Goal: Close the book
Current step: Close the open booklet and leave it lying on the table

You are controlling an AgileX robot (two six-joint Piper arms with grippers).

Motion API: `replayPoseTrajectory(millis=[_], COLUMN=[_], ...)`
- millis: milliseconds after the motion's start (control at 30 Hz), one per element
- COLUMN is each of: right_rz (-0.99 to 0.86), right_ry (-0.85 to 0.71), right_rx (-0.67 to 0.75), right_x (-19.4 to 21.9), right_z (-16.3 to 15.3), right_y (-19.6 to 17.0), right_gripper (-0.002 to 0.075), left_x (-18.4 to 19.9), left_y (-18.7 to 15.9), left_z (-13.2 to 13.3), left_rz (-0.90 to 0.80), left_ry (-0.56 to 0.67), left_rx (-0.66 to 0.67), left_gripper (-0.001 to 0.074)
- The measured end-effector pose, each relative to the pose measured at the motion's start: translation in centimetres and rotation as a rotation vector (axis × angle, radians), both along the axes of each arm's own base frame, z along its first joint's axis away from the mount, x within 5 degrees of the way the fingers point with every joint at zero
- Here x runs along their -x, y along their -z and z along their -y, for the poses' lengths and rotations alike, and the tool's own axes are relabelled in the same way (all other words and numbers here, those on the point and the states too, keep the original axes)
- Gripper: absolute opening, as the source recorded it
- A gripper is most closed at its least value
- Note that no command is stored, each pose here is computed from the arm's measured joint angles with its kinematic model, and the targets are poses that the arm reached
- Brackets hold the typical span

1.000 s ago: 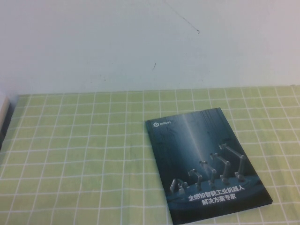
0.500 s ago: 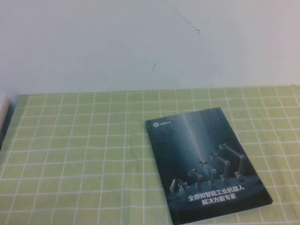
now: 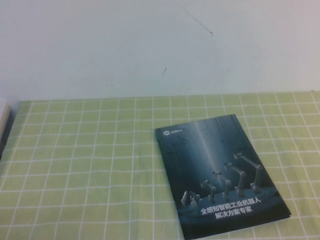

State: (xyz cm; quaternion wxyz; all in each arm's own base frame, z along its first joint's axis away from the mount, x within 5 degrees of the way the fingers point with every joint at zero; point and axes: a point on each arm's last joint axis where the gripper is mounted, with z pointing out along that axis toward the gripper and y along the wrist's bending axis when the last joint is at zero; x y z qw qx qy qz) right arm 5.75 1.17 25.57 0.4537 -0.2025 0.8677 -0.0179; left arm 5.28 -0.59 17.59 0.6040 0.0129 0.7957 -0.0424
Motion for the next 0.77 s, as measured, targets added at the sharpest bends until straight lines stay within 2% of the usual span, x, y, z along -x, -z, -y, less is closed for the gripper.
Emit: replayPoseTrajectory(millis=[233,367,433,567,767], right_rz=[0.143,0.26,0.304,0.233,0.267], right_ry=[0.105,0.158,0.185,0.286,0.334], right_rx=[-0.008,0.006,0.008,-0.1,-0.167], right_x=[0.8,1.2,1.2,0.9,0.7], right_z=[0.7,1.1,1.3,1.6,1.7], right_y=[0.8,2.5,4.5,8.7,8.6], right_gripper=[-0.0001,-0.0001,-0.0001,-0.0001,-0.0002], left_x=[0.0,0.0,0.0,0.0,0.0], left_y=[0.0,0.0,0.0,0.0,0.0], left_z=[0.0,0.0,0.0,0.0,0.0], left_rz=[0.002,0.001,0.001,-0.002,-0.002], left_ry=[0.001,0.001,0.001,0.002,0.001], left_rx=[-0.004,-0.004,-0.004,-0.004,-0.003], left_gripper=[-0.0004,-0.0004,-0.0004,-0.0004,-0.0004])
